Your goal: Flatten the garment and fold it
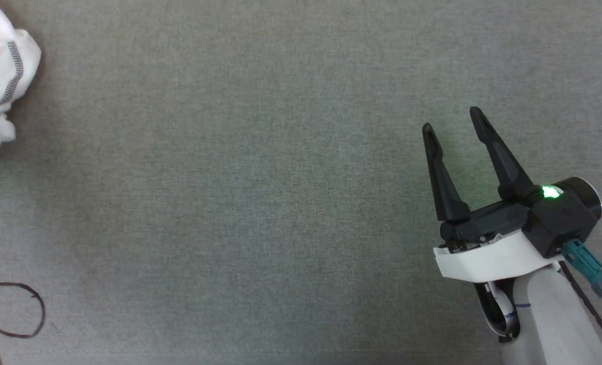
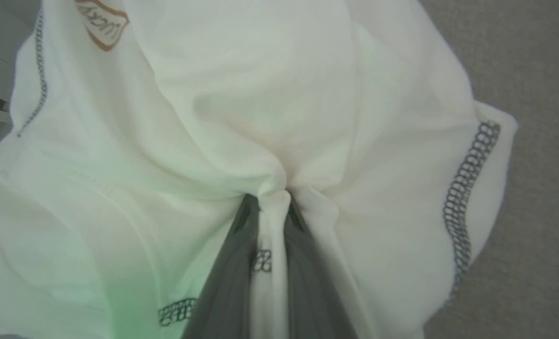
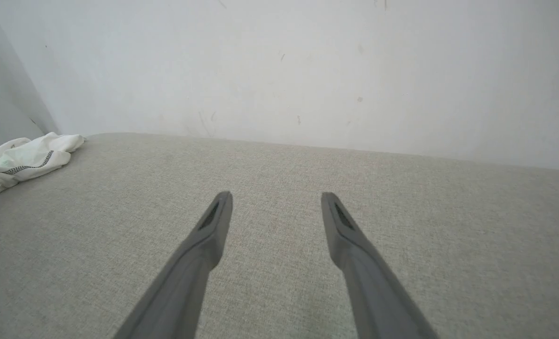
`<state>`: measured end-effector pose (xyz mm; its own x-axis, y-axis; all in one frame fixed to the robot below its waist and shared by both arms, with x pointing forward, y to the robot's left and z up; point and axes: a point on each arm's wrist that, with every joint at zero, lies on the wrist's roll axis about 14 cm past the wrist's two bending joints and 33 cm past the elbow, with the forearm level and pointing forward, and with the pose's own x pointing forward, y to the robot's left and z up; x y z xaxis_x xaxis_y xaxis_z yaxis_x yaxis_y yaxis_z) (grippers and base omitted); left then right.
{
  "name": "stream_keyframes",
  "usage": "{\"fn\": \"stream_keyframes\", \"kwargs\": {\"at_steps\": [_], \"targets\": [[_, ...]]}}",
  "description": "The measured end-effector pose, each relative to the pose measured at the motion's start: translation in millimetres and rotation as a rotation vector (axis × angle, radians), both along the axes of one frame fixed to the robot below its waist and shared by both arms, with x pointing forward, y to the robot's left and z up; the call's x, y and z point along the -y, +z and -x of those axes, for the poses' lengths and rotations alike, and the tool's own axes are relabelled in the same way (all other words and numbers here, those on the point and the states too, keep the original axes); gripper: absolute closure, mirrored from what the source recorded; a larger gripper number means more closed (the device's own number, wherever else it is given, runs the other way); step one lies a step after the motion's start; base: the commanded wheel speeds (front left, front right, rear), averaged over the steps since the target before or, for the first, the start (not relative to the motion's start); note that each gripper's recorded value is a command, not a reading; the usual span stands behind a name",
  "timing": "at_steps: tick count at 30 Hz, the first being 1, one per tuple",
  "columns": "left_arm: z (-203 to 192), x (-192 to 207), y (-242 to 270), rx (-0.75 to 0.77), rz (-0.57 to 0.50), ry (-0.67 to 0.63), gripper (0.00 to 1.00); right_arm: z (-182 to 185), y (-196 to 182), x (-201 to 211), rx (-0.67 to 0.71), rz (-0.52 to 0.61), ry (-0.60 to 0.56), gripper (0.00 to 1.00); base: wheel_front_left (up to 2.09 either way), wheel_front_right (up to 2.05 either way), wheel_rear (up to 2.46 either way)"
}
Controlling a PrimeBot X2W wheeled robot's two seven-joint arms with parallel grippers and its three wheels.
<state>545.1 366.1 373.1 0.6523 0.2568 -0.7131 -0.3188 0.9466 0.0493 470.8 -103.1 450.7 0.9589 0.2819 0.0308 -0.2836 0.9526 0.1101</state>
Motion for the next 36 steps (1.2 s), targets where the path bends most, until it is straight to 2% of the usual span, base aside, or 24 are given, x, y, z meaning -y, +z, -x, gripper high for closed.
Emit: {"fn": "stream_keyframes", "kwargs": {"at_steps": [4,11,17,23,25,29,36], "targets": [[-8,0,39,0.212,-0.115,-0.026,1.0,6,14,0,0.022,-0.013,-0.003,0.0,0.0,0.0,0.0],[-16,5,179,0.719,-0.305,-0.093,1.0,30,44,1,0.067,-0.035,-0.007,0.0,0.0,0.0,0.0],[6,21,281,1.024,-0.353,-0.121,1.0,54,70,11,0.116,-0.039,-0.038,0.0,0.0,0.0,0.0],[38,73,379,1.322,-0.321,-0.199,1.0,74,94,26,0.177,-0.037,-0.08,0.0,0.0,0.0,0.0],[46,97,393,1.38,-0.296,-0.247,1.0,79,101,31,0.196,-0.036,-0.093,0.0,0.0,0.0,0.0],[47,162,389,1.426,-0.179,-0.357,1.0,88,111,45,0.226,-0.03,-0.132,0.0,0.0,0.0,0.0],[48,285,366,1.427,0.1,-0.564,1.0,103,114,77,0.235,-0.015,-0.231,0.0,0.0,0.0,0.0]]}}
